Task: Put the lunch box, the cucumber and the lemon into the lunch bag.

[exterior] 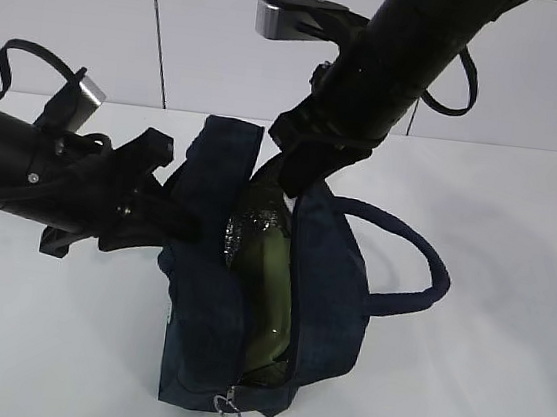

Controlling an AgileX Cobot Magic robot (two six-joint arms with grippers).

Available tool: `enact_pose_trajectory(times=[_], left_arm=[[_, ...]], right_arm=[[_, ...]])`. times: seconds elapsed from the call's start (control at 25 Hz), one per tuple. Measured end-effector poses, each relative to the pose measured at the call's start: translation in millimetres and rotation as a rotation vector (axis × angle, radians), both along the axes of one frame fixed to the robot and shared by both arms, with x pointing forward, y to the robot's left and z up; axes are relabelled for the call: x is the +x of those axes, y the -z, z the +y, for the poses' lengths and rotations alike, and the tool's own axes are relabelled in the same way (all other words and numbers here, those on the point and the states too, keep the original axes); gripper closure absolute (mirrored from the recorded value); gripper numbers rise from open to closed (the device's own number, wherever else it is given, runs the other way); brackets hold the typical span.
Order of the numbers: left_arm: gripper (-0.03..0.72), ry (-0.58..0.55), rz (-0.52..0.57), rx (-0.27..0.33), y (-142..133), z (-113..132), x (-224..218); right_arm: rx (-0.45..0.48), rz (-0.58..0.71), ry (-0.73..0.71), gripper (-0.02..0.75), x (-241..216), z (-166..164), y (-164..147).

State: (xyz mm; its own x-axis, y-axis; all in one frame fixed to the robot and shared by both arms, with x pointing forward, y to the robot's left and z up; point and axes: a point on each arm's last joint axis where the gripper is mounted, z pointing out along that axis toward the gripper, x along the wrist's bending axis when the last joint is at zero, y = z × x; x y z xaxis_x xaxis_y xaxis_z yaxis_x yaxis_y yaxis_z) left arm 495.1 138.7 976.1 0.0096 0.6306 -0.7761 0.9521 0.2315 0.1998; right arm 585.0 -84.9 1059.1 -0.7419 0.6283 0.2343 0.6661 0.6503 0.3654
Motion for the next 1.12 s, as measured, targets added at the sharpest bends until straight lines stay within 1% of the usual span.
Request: enact_pose_trajectory(times=[0.36,0.44,0.52,0.56,0.6,0.68,0.76,0.8,0.88,1.0,1.08,1.12], left_arm=[[0.695,-0.026,-0.010,0.014,1,1,2],[0.695,-0.029,-0.011,0.014,1,1,2],[0.695,-0.035,-0.013,0.016,1,1,3],[0.695,-0.041,-0.015,0.018,1,2,3],[0.695,-0.045,-0.016,0.019,1,2,4],[0.695,-0.050,-0.018,0.023,1,2,4],[0.695,-0.054,-0.019,0.025,1,3,4],[0.695,-0.056,-0.020,0.025,1,3,5],[0.695,-0.058,-0.020,0.026,1,3,5],[0.685,-0.058,-0.028,0.024,1,3,5],[0.640,-0.048,-0.045,0.018,0,2,5],[0.595,-0.041,-0.054,0.009,-1,1,5]], right_arm=[[-0.006,-0.017,-0.004,0.729,2,0,1],[-0.008,-0.022,-0.013,0.717,2,0,1],[-0.008,-0.027,-0.021,0.666,1,0,0],[-0.008,-0.027,-0.022,0.619,1,0,0],[-0.006,-0.032,-0.023,0.570,1,0,-2],[0.001,-0.037,-0.029,0.431,2,0,-7],[0.007,-0.035,-0.040,0.321,1,1,-13],[0.014,-0.040,-0.043,0.286,1,1,-18],[0.028,-0.063,-0.041,0.255,3,2,-27],[0.050,-0.094,-0.032,0.240,5,3,-39],[0.057,-0.103,-0.028,0.237,5,4,-44],[0.058,-0.104,-0.026,0.235,5,4,-45]])
